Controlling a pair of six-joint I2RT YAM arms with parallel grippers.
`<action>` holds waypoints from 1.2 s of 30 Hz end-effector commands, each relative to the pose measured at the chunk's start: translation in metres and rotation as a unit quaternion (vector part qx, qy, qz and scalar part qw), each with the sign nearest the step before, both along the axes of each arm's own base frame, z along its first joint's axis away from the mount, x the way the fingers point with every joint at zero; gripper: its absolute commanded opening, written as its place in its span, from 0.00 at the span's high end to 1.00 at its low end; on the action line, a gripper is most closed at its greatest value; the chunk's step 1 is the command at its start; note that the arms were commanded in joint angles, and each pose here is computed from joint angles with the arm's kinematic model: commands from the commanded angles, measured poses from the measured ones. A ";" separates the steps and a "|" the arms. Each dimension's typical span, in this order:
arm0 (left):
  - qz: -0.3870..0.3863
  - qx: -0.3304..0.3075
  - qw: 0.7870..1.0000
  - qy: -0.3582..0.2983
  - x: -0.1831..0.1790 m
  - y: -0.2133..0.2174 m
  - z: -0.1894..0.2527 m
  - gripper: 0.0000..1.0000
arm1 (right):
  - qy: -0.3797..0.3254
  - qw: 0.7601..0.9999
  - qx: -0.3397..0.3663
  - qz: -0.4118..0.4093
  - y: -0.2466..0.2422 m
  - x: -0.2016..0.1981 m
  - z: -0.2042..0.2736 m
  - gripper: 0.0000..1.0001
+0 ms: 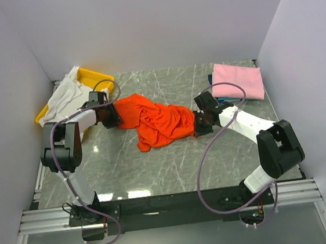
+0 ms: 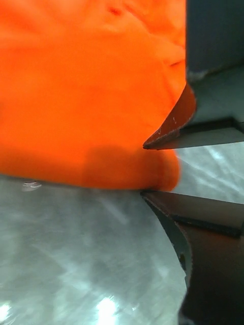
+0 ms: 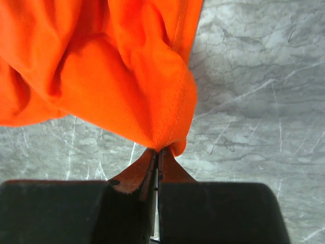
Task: Fold and stack the t-shirts
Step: Flatten the tshirt out
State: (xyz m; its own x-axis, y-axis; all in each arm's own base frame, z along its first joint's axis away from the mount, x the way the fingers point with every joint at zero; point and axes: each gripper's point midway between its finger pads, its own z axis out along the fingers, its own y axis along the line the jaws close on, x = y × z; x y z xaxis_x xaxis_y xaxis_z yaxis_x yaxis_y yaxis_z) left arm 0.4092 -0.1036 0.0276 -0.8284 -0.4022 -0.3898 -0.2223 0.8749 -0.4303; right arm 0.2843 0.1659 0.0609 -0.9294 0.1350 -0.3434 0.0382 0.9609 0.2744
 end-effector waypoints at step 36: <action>0.033 0.124 0.992 -0.002 -0.052 0.045 0.047 0.62 | -0.011 0.998 -0.012 -0.056 -0.057 0.011 0.009 1.00</action>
